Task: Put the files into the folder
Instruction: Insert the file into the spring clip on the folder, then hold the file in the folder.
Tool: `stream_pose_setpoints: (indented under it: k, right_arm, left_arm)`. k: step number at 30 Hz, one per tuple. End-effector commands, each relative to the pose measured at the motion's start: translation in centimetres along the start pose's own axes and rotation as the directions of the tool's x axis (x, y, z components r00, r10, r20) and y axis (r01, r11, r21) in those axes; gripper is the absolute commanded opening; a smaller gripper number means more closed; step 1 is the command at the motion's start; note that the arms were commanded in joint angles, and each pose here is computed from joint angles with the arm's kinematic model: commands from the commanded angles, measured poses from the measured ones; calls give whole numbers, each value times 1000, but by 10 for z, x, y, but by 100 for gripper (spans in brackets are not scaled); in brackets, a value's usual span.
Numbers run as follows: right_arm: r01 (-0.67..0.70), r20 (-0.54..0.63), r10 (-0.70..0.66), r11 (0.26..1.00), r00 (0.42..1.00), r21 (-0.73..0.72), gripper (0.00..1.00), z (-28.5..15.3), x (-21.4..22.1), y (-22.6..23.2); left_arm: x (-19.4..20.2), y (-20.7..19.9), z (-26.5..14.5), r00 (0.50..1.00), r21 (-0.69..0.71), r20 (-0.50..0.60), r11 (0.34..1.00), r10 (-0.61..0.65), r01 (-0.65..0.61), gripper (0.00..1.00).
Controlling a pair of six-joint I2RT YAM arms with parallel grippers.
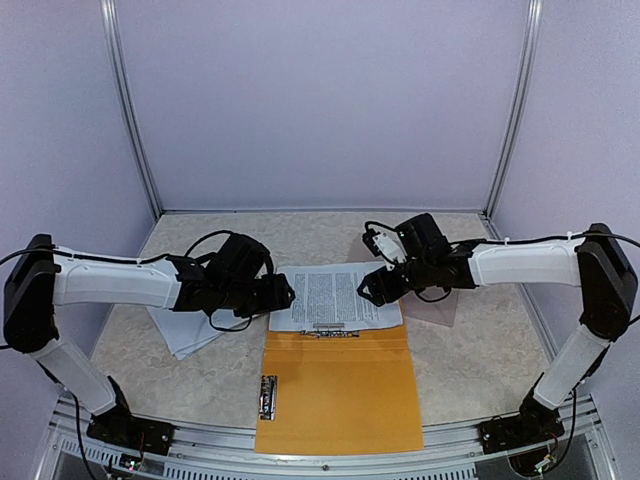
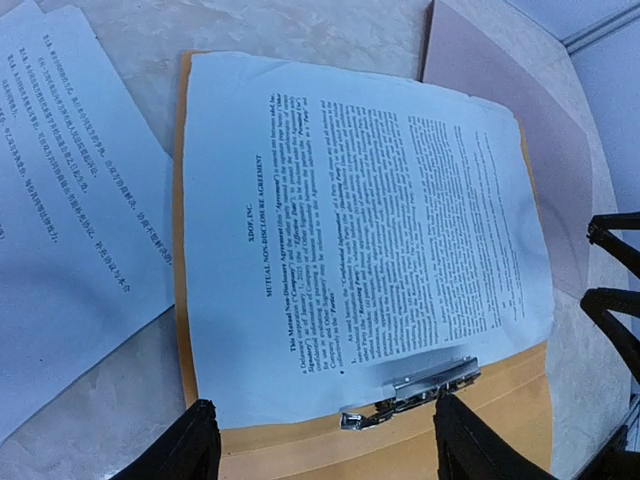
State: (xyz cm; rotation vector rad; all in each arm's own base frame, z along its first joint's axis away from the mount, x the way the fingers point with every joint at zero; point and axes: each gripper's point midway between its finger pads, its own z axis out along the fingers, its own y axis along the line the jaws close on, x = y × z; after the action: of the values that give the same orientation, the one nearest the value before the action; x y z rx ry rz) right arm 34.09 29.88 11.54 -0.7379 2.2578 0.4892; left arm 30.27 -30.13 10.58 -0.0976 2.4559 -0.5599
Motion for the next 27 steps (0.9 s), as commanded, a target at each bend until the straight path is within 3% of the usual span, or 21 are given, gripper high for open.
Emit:
stream_pose_setpoints:
  k: [1,4,7,17,27]
  right_arm:
    - [48,-69,-50,998,996,-27,72,3,25,17]
    - [41,-77,-45,998,996,-47,70,5,32,23]
    - [28,-82,-32,998,996,-60,68,4,37,25]
    - [27,-104,-31,999,994,-40,60,-2,51,20]
    - [59,-81,-61,998,995,-25,59,36,26,18]
  left_arm:
    - [21,-25,-11,988,229,-18,963,151,-143,70]
    - [29,-42,-16,981,335,-37,927,191,-168,69]
    - [37,-44,-9,977,353,-83,923,195,-154,68]
    - [50,-40,14,975,309,-192,950,113,-49,60]
    - [54,-33,11,976,287,-205,958,75,-13,61]
